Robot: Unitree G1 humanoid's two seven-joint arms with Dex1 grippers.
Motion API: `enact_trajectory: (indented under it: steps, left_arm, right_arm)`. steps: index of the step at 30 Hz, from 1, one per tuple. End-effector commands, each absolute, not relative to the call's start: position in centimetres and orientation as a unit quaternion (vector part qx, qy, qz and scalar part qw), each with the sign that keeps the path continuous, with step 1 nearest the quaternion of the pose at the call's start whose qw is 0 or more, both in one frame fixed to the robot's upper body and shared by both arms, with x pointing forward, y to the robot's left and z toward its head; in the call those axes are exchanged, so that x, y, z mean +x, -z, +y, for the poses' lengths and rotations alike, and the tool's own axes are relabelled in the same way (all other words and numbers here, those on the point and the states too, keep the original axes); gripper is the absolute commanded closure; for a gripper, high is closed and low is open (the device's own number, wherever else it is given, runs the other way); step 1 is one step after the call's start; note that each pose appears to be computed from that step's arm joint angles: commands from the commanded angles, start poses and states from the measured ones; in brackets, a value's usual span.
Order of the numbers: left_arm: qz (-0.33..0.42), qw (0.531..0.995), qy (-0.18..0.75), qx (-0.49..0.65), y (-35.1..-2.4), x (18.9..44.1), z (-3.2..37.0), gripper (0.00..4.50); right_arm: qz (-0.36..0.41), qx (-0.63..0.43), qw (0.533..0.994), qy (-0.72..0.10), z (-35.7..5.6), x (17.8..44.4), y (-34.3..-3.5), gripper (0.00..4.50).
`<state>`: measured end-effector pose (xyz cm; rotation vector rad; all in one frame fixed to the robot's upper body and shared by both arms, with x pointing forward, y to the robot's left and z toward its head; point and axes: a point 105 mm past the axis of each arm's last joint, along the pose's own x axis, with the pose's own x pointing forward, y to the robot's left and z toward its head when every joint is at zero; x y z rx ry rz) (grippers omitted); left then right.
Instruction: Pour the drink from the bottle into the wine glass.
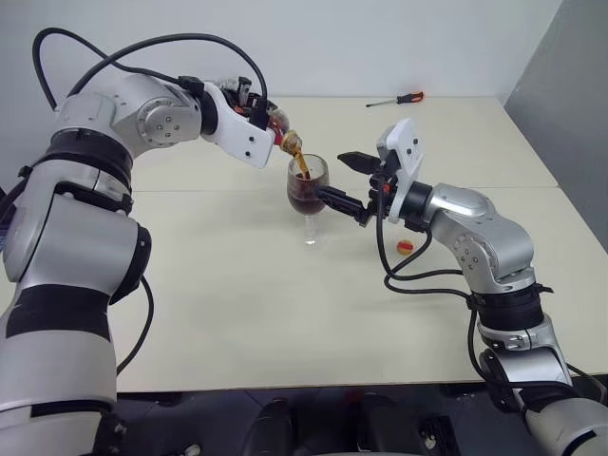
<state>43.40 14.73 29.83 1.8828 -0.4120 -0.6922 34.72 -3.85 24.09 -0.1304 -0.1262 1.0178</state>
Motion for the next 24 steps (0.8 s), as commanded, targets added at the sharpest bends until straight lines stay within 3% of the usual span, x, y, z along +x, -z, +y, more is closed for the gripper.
enact_trajectory:
  steps: [1,4,17,24]
  left_arm:
    - [-0.192,0.56,0.277,0.756,-31.7,43.1,14.6,3.48]
    - [-0.189,0.608,0.297,0.711,-31.8,43.1,14.1,3.48]
    - [-0.185,0.691,0.333,0.614,-32.6,42.8,13.9,3.48]
    - [-0.195,0.806,0.338,0.446,-34.9,43.1,14.6,3.48]
  right_arm:
    - [-0.092,-0.066,0.863,-0.493,-3.6,34.3,-25.8,0.0]
    - [-0.092,-0.065,0.863,-0.493,-3.6,34.3,-25.8,0.0]
    - [-0.09,-0.059,0.865,-0.491,-3.5,34.2,-25.6,0.0]
    - [-0.098,-0.051,0.859,-0.501,-3.6,33.3,-25.8,0.0]
